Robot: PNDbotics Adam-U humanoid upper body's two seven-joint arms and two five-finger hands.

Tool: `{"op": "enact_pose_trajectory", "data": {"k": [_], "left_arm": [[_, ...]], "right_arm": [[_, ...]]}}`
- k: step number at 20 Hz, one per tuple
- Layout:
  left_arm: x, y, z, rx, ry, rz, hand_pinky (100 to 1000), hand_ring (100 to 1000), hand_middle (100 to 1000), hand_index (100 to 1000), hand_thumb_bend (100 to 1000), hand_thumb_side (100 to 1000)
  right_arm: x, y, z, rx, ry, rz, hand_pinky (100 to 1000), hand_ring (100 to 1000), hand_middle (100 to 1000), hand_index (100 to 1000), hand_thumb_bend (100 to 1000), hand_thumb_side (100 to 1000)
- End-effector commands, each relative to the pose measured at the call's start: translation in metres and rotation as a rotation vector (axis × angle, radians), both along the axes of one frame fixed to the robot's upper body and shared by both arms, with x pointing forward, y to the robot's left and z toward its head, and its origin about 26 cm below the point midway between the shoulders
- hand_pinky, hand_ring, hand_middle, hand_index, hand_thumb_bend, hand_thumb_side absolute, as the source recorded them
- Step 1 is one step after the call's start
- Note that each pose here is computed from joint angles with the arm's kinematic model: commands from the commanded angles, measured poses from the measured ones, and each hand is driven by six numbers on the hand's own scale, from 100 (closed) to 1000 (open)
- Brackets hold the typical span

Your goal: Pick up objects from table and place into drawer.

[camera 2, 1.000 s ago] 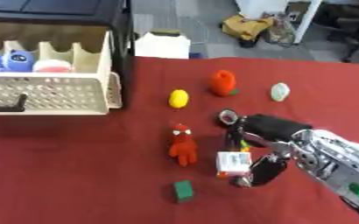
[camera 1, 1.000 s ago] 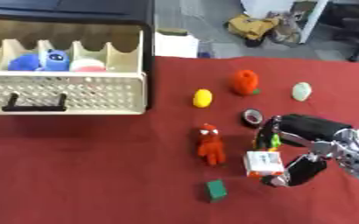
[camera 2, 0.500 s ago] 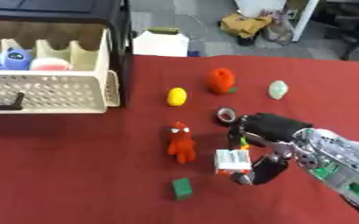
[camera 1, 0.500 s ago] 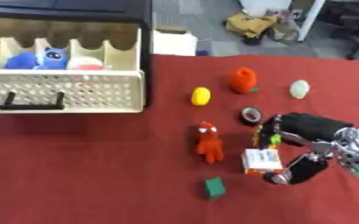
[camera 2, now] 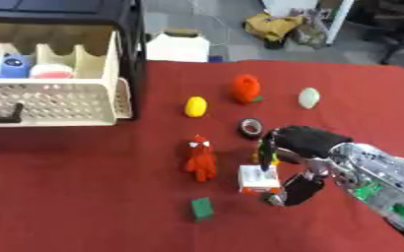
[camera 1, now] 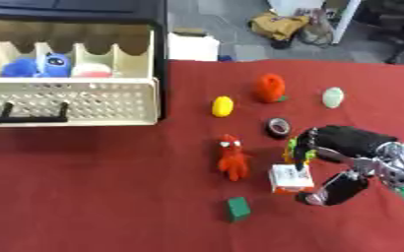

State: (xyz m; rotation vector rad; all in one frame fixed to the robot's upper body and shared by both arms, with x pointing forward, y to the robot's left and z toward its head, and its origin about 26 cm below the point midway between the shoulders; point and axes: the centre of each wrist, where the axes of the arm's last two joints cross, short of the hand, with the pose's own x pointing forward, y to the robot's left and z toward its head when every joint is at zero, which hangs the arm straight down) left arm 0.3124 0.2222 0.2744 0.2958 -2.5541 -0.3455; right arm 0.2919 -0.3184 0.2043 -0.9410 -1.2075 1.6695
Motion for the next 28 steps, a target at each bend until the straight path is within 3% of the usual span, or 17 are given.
{"op": "enact_pose_trajectory", "data": {"k": [1, 6, 7, 8, 16, 28], "left_arm": [[-0.003, 0.003, 0.007, 0.007, -0.026, 0.004, 460, 314, 366, 782, 100, 1000], [-0.003, 0.002, 0.006, 0.010, -0.024, 0.000, 459, 314, 367, 782, 100, 1000], [-0.003, 0.002, 0.006, 0.012, -0.022, -0.001, 459, 314, 367, 782, 100, 1000], [-0.003, 0.002, 0.006, 0.012, -0.021, -0.002, 459, 314, 367, 782, 100, 1000], [-0.003, 0.002, 0.005, 0.020, -0.016, -0.006, 459, 314, 368, 782, 100, 1000], [-0.003, 0.001, 0.005, 0.025, -0.013, -0.012, 456, 314, 369, 780, 100, 1000]], "right_arm": [[-0.001, -0.006, 0.007, -0.040, -0.024, -0.015, 664, 734, 564, 600, 440, 308], [-0.001, -0.006, 0.007, -0.034, -0.022, -0.010, 657, 726, 559, 654, 455, 294], [-0.001, -0.005, 0.007, -0.026, -0.021, -0.004, 653, 719, 555, 660, 481, 336], [-0.002, -0.003, 0.008, -0.014, -0.020, 0.003, 651, 717, 553, 664, 480, 284], [-0.009, 0.012, 0.020, 0.063, -0.042, 0.068, 635, 696, 536, 718, 550, 280], [-0.010, 0.018, 0.012, 0.022, -0.019, 0.044, 639, 704, 541, 734, 491, 295]]}}
